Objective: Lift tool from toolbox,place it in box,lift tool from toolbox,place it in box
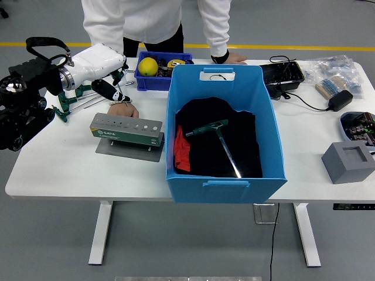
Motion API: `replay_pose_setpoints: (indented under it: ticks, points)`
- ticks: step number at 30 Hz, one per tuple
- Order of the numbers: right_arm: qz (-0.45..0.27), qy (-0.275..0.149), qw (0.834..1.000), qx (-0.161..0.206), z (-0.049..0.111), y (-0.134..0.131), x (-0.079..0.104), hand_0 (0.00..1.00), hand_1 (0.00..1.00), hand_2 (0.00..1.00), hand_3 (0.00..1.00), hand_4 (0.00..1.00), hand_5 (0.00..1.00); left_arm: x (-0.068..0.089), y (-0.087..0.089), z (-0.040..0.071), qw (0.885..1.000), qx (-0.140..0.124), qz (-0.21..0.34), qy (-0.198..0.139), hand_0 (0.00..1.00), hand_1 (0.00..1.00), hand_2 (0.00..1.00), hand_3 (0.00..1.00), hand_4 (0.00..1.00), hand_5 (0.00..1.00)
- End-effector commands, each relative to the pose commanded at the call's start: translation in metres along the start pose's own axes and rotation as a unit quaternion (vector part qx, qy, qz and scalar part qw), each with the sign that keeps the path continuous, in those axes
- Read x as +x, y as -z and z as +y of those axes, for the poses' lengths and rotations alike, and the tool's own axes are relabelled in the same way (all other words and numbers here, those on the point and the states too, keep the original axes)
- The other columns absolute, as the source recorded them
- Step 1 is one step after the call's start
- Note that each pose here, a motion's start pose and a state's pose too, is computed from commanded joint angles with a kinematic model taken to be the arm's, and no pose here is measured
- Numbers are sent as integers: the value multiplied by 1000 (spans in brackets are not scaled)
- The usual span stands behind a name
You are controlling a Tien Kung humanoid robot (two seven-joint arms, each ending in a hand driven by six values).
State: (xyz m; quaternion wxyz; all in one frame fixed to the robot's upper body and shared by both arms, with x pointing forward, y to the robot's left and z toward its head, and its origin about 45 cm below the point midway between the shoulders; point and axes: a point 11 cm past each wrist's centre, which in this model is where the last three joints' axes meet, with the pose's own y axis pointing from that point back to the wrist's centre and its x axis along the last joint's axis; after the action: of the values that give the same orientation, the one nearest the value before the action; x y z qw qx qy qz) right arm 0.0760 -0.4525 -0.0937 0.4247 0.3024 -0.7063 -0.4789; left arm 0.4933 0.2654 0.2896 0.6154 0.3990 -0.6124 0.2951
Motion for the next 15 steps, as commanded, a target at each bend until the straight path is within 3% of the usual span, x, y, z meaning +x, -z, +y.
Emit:
replay_pose_setpoints:
  ticks: [10, 15]
  points:
    - [0, 0, 1000, 0, 0, -1, 1, 692, 684, 754, 578, 809, 683, 30, -3, 1, 999, -3, 23, -43, 139, 2, 6, 15, 833, 428]
    - [0, 0, 1000, -1, 0, -2, 0, 689, 685, 754, 577, 808, 682, 54, -19, 1, 995, -19, 48, -87, 139, 2, 3, 12, 823, 441]
